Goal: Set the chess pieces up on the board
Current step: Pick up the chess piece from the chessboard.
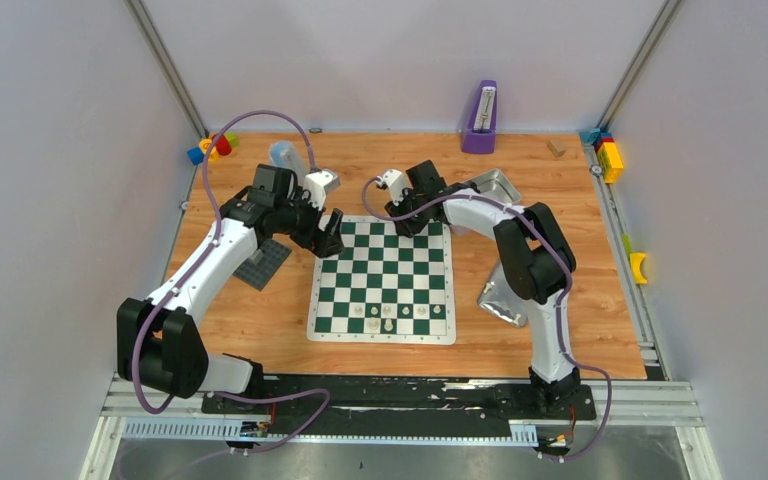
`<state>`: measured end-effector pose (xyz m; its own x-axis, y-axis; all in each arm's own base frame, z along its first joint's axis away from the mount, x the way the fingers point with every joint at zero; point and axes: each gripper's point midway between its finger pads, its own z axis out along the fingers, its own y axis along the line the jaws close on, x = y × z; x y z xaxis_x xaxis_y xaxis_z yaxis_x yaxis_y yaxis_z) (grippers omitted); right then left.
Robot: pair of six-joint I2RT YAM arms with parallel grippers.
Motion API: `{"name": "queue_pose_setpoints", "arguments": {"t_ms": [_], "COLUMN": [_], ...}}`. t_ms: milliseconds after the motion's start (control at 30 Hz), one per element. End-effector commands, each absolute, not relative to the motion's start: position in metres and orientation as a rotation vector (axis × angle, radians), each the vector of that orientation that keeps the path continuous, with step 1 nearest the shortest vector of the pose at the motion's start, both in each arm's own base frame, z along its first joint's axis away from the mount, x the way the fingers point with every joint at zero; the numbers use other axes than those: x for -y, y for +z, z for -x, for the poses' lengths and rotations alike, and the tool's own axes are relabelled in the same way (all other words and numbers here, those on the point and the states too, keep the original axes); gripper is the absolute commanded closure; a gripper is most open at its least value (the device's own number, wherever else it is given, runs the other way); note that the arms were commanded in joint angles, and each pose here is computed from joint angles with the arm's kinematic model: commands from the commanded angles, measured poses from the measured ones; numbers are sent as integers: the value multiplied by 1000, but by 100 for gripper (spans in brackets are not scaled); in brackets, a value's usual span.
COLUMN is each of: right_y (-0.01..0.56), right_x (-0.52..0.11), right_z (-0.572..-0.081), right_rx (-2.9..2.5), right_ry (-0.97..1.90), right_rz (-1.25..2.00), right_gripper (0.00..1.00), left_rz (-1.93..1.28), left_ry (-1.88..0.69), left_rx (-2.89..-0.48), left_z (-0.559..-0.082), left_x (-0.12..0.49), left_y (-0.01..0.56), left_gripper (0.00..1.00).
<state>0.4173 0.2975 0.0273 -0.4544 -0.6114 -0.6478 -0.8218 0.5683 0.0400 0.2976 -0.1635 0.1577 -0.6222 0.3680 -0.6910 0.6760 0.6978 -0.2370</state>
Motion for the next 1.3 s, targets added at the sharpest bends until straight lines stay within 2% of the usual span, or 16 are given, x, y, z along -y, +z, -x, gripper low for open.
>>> {"name": "queue_pose_setpoints", "arguments": {"t_ms": [0,167,333,533,767,967,1267], "right_y": [34,48,87,145,204,218,216], "right_x": [-301,-300,-304,-310,-315,-325,-332], "right_z": [-424,-422,-408,-343,-284,-276,-281], "right_rx": [-2193,-2166,-2081,-1866,-1611,-1563,-1587], "right_ry": [441,448,524,787,933,930,897], "right_rz": [1142,1145,1173,1311,1416,1436,1427], "right_gripper": [78,87,93,94,94,93,92], "left_rz": [-821,-815,-795,-757,-734,-633,-661], "left_ry": [-651,-644,-641,-723,-1118,-1423,-1464], "left_rx": [-2233,-2228,-2215,-2188,-2164,-2174,-2170], "left_z": [-297,-297,-299,-300,-292,-301,-298], "left_x": [164,163,162,168,207,235,256], "left_y": [169,171,176,186,208,231,235], "left_gripper": [6,6,5,7,15,19,19]}}
